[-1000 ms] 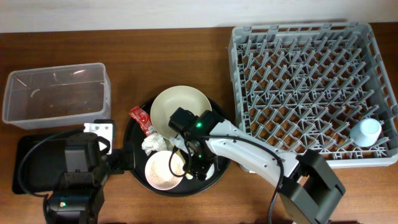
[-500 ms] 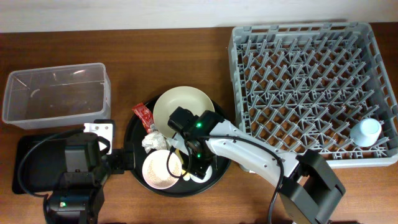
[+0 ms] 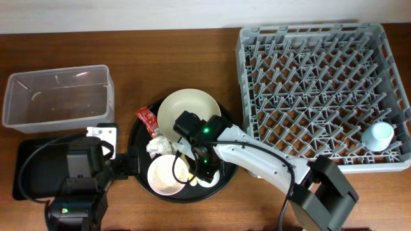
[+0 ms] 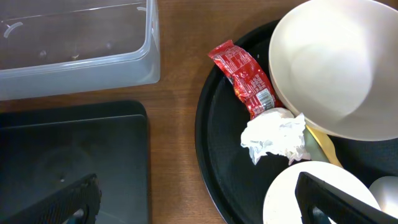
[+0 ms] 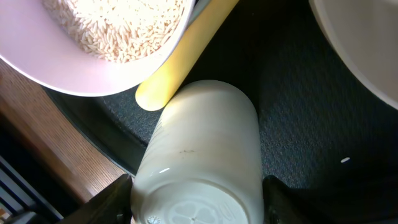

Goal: Sort waste into correct bins and load items into the dishwasher rack
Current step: 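Reach the right gripper to the white cup and grasp it, then place the white cup in the dish rack beside the blue cup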

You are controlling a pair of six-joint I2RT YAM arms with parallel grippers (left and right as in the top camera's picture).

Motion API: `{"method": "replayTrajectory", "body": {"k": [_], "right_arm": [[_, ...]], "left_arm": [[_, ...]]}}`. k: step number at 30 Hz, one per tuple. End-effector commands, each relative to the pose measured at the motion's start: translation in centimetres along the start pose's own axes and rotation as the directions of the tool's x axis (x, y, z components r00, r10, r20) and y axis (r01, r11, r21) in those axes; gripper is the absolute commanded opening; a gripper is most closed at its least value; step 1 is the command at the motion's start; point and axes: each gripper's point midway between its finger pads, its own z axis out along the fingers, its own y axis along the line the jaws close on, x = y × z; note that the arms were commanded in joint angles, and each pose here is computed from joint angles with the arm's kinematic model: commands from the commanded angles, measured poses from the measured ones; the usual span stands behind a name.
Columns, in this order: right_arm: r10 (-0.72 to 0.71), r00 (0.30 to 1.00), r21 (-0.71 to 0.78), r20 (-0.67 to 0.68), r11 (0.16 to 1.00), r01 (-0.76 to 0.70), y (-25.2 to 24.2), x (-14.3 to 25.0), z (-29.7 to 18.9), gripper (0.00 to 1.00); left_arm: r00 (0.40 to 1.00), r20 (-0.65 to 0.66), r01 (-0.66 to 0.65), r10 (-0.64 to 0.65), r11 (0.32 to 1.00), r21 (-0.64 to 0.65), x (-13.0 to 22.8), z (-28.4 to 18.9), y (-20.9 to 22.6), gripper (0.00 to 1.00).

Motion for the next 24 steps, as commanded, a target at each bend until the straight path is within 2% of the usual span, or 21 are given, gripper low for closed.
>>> {"method": "replayTrajectory", "body": {"k": [1, 6, 9, 16, 20, 24], "right_arm": [[0.019, 0.999, 0.053, -0.030, 0.998, -0.018, -0.8, 0.7, 0.5, 0.58], [0.060, 0.997, 0.131, -0.048, 0.990, -0.053, -1.8, 0.9, -1.7, 0.57], [0.133, 0.991, 0.179, -0.035, 0.976, -0.125, -2.4, 0.7, -3.8, 0.53], [0.239, 0.967, 0.202, 0.093, 0.946, -0.253, -2.9, -1.8, -9.9, 0.54], [0.354, 0.911, 0.280, 0.211, 0.871, -0.403, -6.1, -2.2, -14.3, 0.54], [0.493, 0.793, 0.323, 0.358, 0.731, -0.600, -11.7, -0.9, -19.4, 0.53]], "left_arm": [[1.000, 0.018, -0.016, 0.016, 1.000, 0.011, -0.5, -0.3, -0.2, 1.00], [1.000, 0.018, -0.016, 0.016, 1.000, 0.011, -0.5, -0.3, -0.2, 0.99], [1.000, 0.018, -0.016, 0.016, 1.000, 0.011, -0.5, -0.3, -0.2, 0.99], [1.000, 0.018, -0.016, 0.016, 1.000, 0.011, -0.5, -0.3, -0.2, 0.99], [1.000, 0.018, -0.016, 0.016, 1.000, 0.011, -0.5, -0.3, -0.2, 0.99], [1.000, 0.018, -0.016, 0.016, 1.000, 0.011, -0.5, -0.3, -0.2, 0.99]]}}
